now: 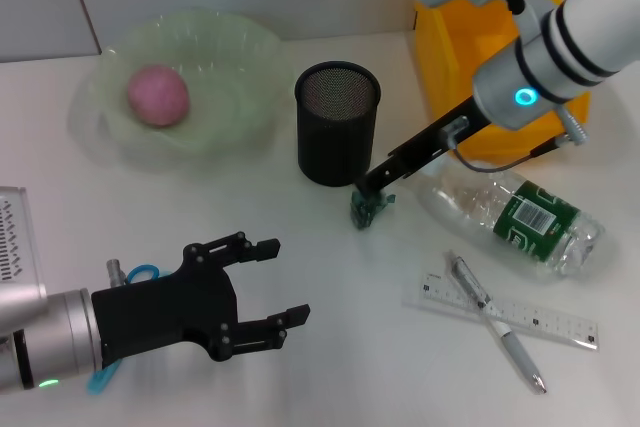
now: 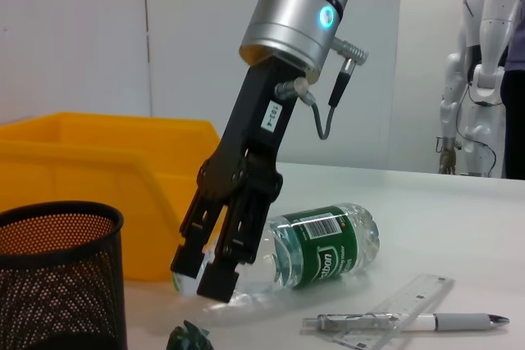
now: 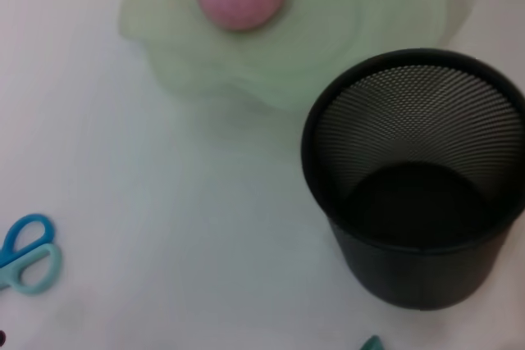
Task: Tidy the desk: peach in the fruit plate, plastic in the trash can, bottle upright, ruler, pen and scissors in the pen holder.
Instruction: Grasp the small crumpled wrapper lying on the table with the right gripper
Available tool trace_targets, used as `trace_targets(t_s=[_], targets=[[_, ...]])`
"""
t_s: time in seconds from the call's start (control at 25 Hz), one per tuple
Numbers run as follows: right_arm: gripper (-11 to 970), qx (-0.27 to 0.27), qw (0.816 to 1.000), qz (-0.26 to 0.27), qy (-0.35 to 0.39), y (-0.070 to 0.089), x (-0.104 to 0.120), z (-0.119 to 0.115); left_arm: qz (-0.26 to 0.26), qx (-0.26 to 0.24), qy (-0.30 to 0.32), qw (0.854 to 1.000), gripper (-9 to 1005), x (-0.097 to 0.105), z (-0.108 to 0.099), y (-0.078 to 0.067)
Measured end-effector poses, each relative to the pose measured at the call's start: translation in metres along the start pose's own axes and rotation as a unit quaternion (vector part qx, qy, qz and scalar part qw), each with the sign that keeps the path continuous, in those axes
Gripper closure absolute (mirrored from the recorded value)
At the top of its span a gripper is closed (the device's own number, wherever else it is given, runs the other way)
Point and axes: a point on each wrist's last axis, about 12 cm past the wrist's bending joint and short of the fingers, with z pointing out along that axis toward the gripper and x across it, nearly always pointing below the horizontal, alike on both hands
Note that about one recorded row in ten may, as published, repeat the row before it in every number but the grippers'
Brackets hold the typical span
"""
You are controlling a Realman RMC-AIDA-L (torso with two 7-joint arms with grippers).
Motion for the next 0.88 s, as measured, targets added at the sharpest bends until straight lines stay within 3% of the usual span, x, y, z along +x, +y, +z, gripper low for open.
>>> trace_targets(t_s=[0.32, 0.88], targets=[[137, 0.005, 1.0, -0.006, 0.017, 0.006, -0.006, 0.022, 0.002, 0.0, 0.0, 1.0, 199, 0.0, 0.001, 0.0], [137, 0.014, 1.0, 0.0, 0.019, 0.005, -0.004, 0.036, 0.007, 0.003, -0.002, 1.0, 200, -0.001, 0.001, -0.001]])
